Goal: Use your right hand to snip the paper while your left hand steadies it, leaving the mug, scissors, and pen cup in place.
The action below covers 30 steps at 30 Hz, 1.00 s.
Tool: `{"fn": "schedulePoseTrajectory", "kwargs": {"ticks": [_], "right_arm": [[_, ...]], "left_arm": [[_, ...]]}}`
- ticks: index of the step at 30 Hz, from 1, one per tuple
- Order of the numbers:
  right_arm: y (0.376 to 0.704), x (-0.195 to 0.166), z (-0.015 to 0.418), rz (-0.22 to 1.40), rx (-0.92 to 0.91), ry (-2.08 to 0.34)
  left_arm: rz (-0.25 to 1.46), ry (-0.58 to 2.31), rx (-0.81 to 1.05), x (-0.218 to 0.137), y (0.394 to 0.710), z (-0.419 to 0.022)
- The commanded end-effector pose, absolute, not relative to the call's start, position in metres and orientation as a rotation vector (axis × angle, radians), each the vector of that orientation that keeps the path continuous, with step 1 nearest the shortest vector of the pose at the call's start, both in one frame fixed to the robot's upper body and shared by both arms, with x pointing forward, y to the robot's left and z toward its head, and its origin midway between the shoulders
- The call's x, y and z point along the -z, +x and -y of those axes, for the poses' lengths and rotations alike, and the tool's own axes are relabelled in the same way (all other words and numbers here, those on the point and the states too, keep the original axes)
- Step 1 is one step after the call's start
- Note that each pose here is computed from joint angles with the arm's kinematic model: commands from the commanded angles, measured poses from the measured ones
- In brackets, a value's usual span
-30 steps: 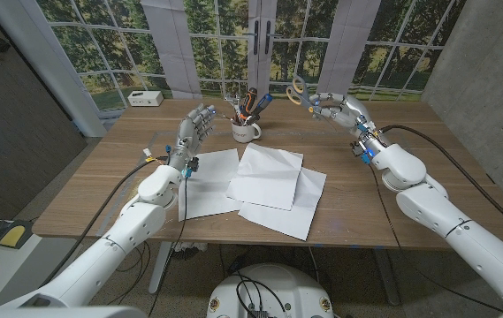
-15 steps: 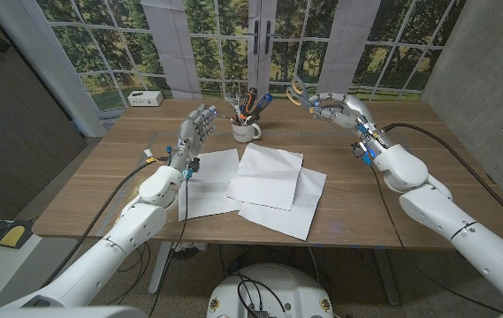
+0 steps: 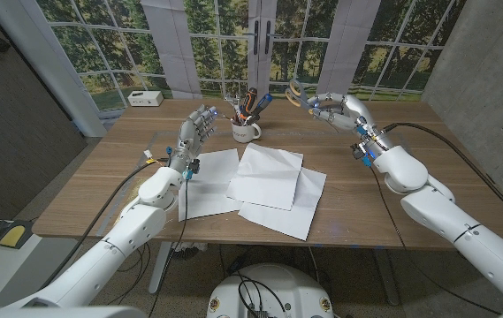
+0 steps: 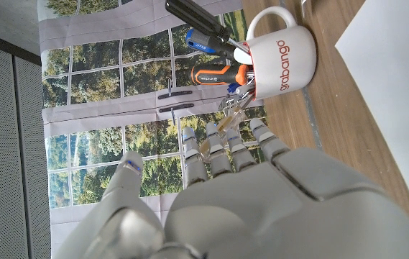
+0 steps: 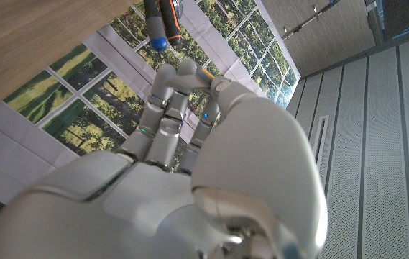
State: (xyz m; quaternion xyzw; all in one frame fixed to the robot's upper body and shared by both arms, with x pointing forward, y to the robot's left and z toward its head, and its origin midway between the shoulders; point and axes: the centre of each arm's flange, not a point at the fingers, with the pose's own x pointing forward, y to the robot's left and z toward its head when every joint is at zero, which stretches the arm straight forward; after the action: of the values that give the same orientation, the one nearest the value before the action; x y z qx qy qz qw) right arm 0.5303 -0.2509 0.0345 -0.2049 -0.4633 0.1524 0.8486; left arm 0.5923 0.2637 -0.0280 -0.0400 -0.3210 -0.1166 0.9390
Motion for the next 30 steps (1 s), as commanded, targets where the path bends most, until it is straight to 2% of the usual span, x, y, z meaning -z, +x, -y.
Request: {"fn": "schedulePoseTrajectory", "kwargs": {"ticks": [1, 30], "right_arm": [[0.5221, -0.0333, 0.2484, 1.010, -0.296, -0.475], [0.5172, -0.0338, 0.2404, 1.067, -0.290, -0.499]], "left_arm": [[0.655, -0.082, 0.241, 0.0287, 0.5913, -0.2644], [0.653, -0.079, 0.249, 0.0277, 0.5933, -0.2649]]}}
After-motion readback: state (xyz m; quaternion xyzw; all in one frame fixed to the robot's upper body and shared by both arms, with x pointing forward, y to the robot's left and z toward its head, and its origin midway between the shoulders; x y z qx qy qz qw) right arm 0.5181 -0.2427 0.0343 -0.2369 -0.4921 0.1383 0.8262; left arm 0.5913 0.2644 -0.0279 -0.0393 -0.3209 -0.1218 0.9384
